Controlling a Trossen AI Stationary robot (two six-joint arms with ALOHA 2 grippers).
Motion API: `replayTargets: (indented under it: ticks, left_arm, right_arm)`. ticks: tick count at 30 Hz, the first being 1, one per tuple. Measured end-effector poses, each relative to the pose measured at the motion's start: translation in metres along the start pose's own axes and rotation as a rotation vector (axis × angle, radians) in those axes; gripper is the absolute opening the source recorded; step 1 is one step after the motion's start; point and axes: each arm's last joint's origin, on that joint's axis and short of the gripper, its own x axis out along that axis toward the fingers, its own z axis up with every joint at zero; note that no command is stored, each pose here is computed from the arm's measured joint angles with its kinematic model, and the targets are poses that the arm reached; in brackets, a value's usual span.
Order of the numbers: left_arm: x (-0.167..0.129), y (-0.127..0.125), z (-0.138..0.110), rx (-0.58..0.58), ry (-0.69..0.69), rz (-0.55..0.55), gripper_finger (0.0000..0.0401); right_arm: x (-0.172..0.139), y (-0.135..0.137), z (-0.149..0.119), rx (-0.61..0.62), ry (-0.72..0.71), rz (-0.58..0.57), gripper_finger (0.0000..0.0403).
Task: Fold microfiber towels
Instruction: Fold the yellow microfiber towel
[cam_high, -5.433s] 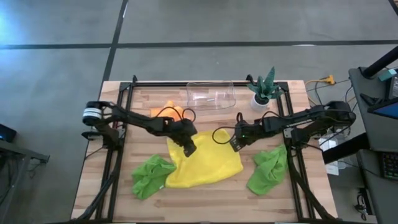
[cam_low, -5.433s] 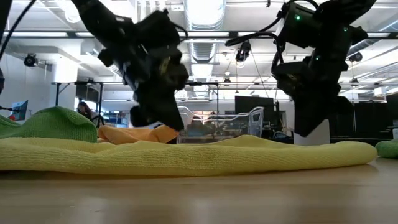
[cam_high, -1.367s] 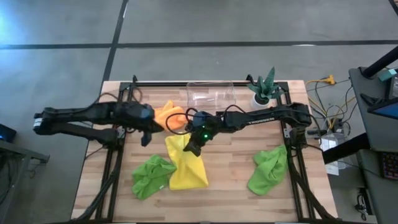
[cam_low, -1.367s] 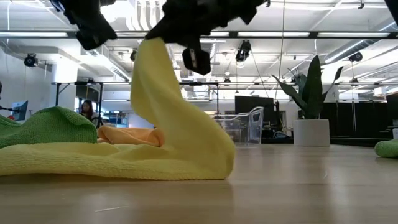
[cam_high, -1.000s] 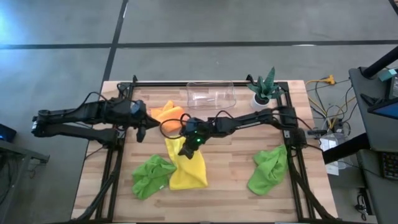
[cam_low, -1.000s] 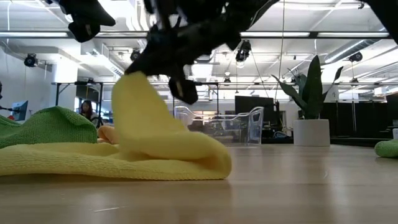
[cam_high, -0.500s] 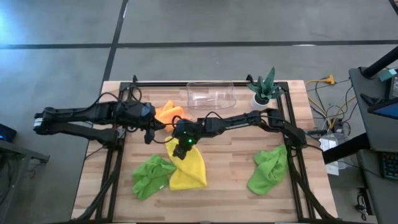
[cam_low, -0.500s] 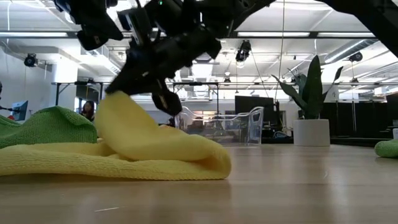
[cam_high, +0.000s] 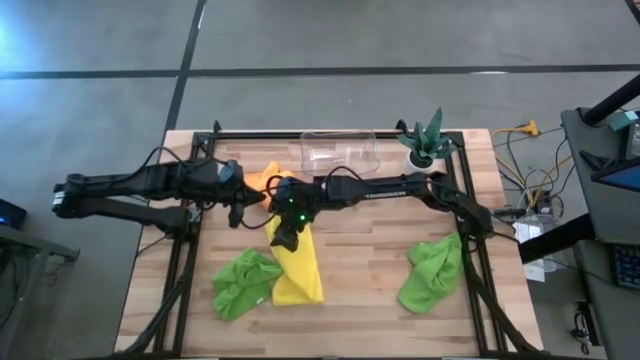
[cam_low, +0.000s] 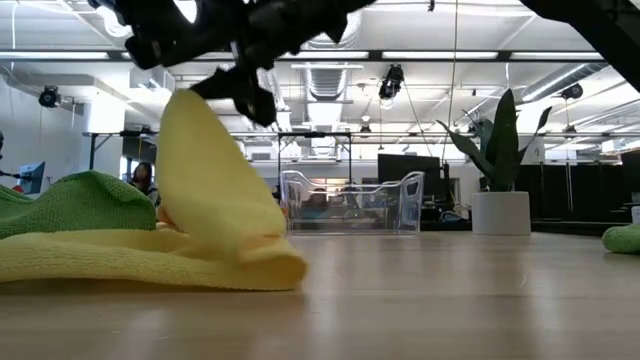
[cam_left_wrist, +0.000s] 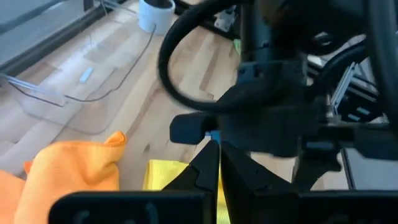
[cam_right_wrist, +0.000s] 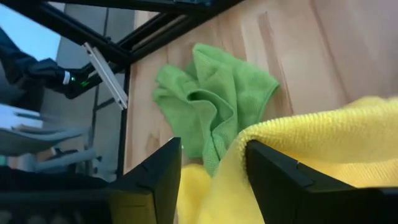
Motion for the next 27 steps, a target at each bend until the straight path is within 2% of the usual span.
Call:
replayTargets:
  ticks: [9,21,27]
  left_arm:
    - [-0.007,0.001,0.0,0.003,-0.031,0.018,0.0]
    - [-0.005,0.001,0.0,-0.003,-0.027,0.021,0.0]
    - [-0.019,0.001,0.001,-0.007,-0.078,0.0,0.0]
  right_arm:
    - [-0.006,0.003,0.003,-0.012,0.013,-0.015,0.0158]
    - [0.013,-0.023,-0.023,-0.024,0.066,-0.134,0.0152]
    - [0.019,-0.034,-0.035,-0.012,0.081,-0.209,0.0173]
